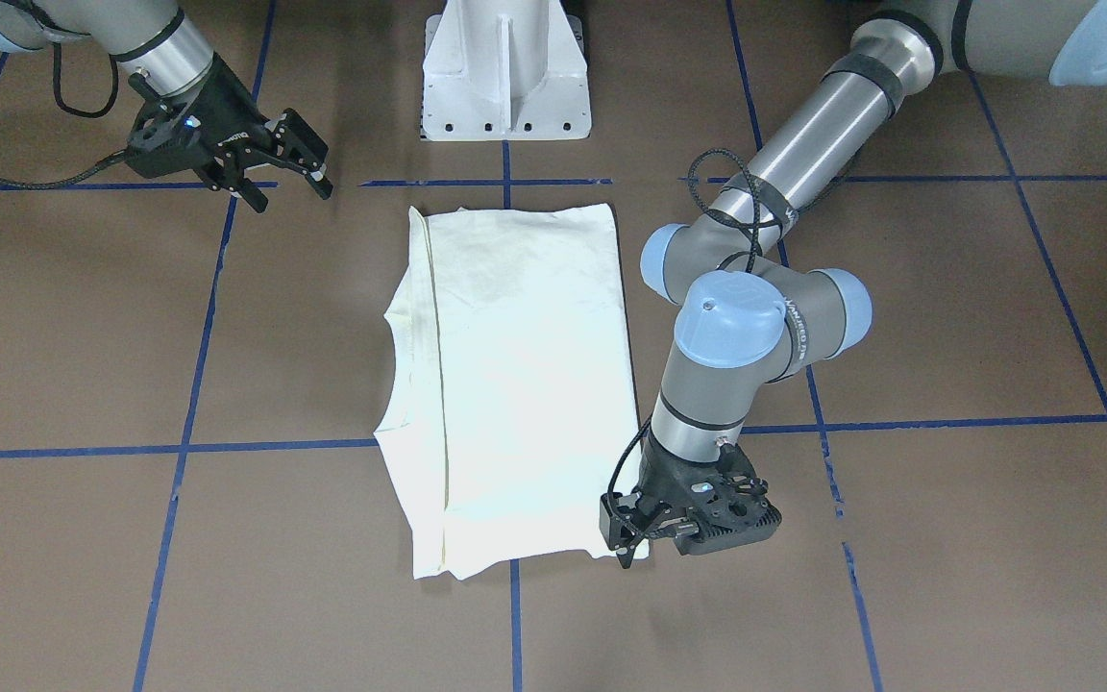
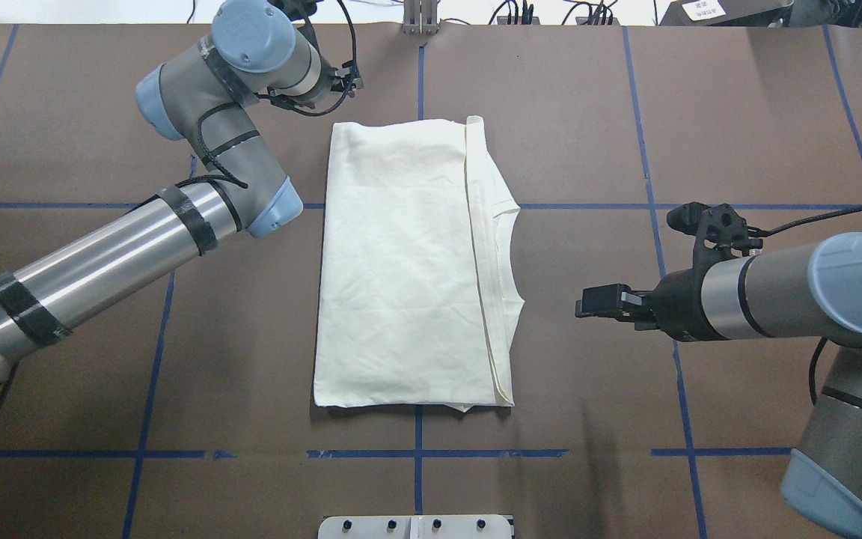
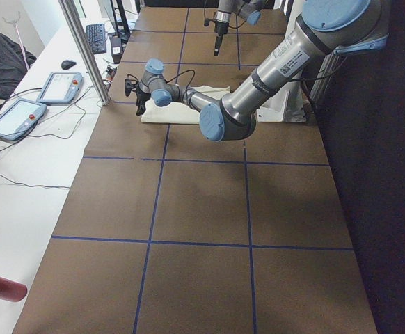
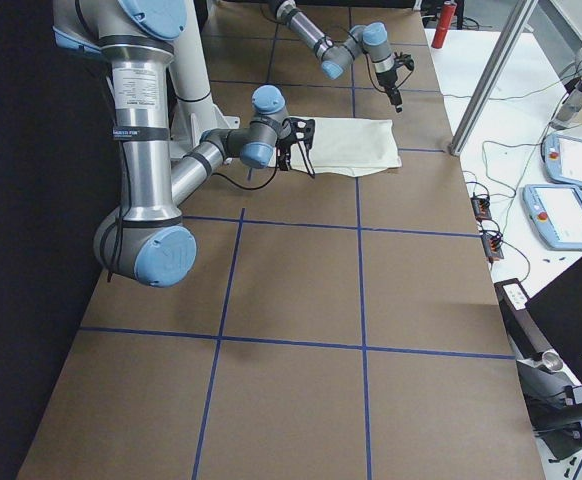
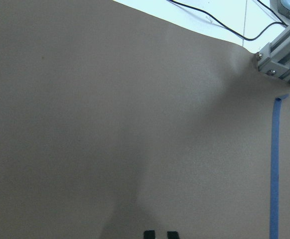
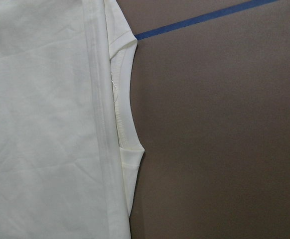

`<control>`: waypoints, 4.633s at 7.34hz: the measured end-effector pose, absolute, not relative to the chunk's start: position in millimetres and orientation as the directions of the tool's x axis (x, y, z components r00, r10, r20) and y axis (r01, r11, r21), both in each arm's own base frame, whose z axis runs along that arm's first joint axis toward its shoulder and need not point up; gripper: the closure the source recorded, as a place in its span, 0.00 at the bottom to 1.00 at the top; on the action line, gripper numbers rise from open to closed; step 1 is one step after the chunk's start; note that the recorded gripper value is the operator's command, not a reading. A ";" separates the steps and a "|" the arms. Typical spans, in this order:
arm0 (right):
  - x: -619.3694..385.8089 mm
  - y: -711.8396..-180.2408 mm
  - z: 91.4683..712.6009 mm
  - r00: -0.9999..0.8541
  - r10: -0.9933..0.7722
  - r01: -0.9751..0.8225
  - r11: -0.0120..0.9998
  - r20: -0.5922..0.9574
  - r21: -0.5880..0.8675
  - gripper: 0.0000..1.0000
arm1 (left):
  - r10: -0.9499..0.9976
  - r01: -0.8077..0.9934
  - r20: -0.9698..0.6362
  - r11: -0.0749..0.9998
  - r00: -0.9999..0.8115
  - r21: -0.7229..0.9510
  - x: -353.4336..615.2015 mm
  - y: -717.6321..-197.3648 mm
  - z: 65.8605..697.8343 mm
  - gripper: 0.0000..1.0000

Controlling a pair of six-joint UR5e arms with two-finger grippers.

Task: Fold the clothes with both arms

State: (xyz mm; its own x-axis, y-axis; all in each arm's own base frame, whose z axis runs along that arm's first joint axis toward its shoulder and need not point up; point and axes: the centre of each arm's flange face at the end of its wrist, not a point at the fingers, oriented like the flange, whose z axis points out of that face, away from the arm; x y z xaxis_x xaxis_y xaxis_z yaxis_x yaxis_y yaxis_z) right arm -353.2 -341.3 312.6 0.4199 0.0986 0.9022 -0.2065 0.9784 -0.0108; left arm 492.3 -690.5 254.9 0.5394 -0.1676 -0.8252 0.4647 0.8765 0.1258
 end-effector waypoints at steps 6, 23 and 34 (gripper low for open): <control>-480.3 -342.6 251.3 0.651 0.072 -0.108 0.994 0.756 -0.002 0.00 | -0.092 0.369 -0.839 0.920 0.536 0.135 363.2 -554.4 210.3 0.00; -548.4 -337.3 302.4 0.818 0.098 -0.063 0.995 0.567 -0.081 0.00 | -0.078 0.302 -0.845 0.948 0.529 0.101 367.6 -504.8 205.5 0.00; -486.4 -388.3 244.3 0.737 0.049 -0.093 0.995 0.674 0.029 0.00 | -0.407 0.334 -0.815 0.900 0.412 -0.280 436.3 -433.8 221.1 0.01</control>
State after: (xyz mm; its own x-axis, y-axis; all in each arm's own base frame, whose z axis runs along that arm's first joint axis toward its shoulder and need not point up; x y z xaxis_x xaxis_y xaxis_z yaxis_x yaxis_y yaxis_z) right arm -486.4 -388.3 244.3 0.7367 0.0490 0.6744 -0.0928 0.9953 0.0290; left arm 436.3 -433.8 221.1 0.4122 -0.4066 -0.8153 0.3340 0.9000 -0.2800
